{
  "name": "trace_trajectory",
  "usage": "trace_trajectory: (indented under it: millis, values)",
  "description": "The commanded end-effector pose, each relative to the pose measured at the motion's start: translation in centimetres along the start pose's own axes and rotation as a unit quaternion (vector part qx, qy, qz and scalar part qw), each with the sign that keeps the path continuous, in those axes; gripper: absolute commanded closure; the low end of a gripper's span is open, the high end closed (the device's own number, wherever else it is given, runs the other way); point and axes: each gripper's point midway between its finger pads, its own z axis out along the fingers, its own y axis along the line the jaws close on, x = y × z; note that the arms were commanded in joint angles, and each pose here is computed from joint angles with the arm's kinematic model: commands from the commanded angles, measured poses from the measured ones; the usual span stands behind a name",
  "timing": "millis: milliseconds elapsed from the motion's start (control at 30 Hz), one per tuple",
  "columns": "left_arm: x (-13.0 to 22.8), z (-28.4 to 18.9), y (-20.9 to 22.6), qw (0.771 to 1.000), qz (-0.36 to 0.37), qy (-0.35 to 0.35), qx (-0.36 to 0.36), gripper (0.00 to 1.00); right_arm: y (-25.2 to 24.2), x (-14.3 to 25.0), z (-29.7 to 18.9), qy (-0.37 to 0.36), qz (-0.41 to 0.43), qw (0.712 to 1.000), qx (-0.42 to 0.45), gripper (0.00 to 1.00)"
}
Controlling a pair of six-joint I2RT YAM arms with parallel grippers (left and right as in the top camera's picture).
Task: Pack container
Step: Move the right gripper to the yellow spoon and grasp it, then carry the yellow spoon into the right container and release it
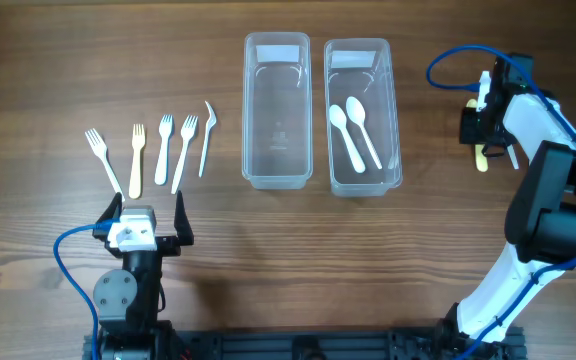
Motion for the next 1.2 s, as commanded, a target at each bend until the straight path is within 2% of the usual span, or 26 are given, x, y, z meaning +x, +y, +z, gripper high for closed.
trace_trajectory:
  millis: [0,167,233,300,500,600,733,900,1067,1167]
  values:
    - [0.2,0.0,-0.1,1.000,0.007,-0.001,0.005,0.00,0.4,0.8,1.7,0.018,0.002,1.000,-0.014,0.65]
    - [0.2,0.0,-0.1,1.000,0.007,-0.001,0.005,0.00,1.3,1.2,2.0,0.021,0.003,0.999,-0.036,0.72]
    - [0.2,0.0,-0.1,1.000,0.007,-0.001,0.005,0.00,1.6,1.3,2.0,0.023,0.003,0.999,-0.045,0.81]
    - [0.2,0.0,-0.1,1.000,0.007,-0.001,0.005,0.00,1.7,1.5,2.0,0.026,0.003,0.999,-0.046,0.94]
    - [0.2,0.0,-0.1,1.000,0.007,-0.001,0.005,0.00,2.1,1.8,1.5,0.032,0.031,0.997,-0.059,0.96]
    - [0.2,0.0,-0.1,1.000,0.007,-0.001,0.005,0.00,2.2,0.7,-0.3,0.015,0.040,0.997,-0.062,0.96]
    - [0.2,0.0,-0.1,1.000,0.007,-0.001,0.005,0.00,2.6,-2.2,-5.2,-0.047,0.036,0.996,-0.071,0.96]
    - [0.2,0.0,-0.1,1.000,0.007,-0.001,0.005,0.00,4.4,-5.3,-14.7,-0.164,0.014,0.981,-0.105,0.96]
    - [0.2,0.0,-0.1,1.000,0.007,-0.001,0.005,0.00,8.1,-5.5,-23.9,-0.256,-0.022,0.954,-0.157,0.96]
    - [0.2,0.0,-0.1,1.000,0.007,-0.001,0.005,0.00,11.1,-4.7,-27.5,-0.283,-0.044,0.940,-0.188,0.96]
